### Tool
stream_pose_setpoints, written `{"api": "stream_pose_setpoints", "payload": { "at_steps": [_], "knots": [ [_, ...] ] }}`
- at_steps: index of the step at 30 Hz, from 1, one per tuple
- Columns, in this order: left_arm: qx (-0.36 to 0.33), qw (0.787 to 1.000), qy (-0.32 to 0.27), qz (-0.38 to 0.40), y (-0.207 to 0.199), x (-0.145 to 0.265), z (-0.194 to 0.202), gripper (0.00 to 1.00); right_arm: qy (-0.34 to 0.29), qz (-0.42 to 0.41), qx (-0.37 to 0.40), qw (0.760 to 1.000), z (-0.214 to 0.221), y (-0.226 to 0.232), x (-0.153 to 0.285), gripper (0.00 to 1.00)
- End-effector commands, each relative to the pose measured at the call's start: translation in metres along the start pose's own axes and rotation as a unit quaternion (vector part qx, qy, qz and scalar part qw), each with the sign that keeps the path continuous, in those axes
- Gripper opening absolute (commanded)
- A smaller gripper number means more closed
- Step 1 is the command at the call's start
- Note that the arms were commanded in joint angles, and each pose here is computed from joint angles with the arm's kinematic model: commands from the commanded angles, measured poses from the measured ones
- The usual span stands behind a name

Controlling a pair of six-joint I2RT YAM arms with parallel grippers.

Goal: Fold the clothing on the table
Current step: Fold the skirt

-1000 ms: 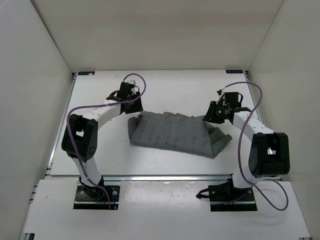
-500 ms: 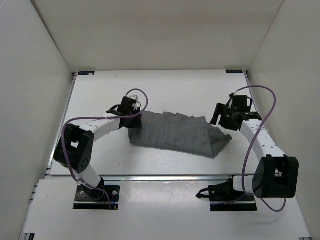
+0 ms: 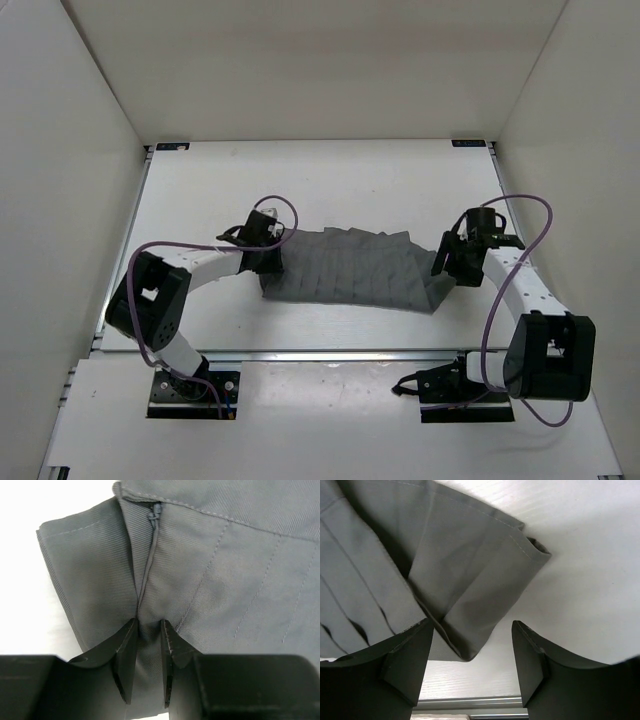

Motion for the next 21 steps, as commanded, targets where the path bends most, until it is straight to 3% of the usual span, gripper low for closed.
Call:
{"api": "stream_pose_setpoints", "payload": {
  "at_steps": [1,10,14,15,17,19,21],
  "knots": [
    [-0.001,1.0,-0.003,0.01,-0.004,0.012,0.013,0.34,0.004,0.029,-0.004,1.0,0.001,-0.01,-0.012,0.62],
    [-0.002,1.0,-0.001,0.015,-0.004,0.021,0.025,0.35,0.014,0.041,-0.014,0.999,-0.008,-0.017,-0.038,0.61],
    [0.001,1.0,-0.003,0.022,-0.005,0.026,0.028,0.34,0.013,0.039,-0.01,0.999,-0.016,-0.009,-0.043,0.54],
    [-0.004,1.0,-0.006,0.025,-0.007,0.027,0.028,0.35,0.014,0.034,-0.01,0.999,-0.017,-0.006,-0.044,0.45],
    [0.001,1.0,-0.005,0.024,-0.005,0.028,0.03,0.36,0.026,0.03,-0.012,0.999,-0.015,-0.006,-0.05,0.38],
    [0.003,1.0,-0.015,0.026,-0.004,0.03,0.028,0.35,0.04,0.024,-0.012,0.999,-0.01,-0.007,-0.053,0.1],
    [0.009,0.999,-0.024,0.023,-0.002,0.032,0.028,0.35,0.034,0.02,-0.007,0.999,-0.013,-0.004,-0.051,0.01]
  ]
}}
Point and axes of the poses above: each gripper's point midway between its finger pads, its own x axis back along the fingers, its own y axis along the line the jaws close on, z = x × y, the point moved 8 cm from there along x, back along the fingers, and after that the axes turned 5 degrees about -x, right-handed, at the moved point
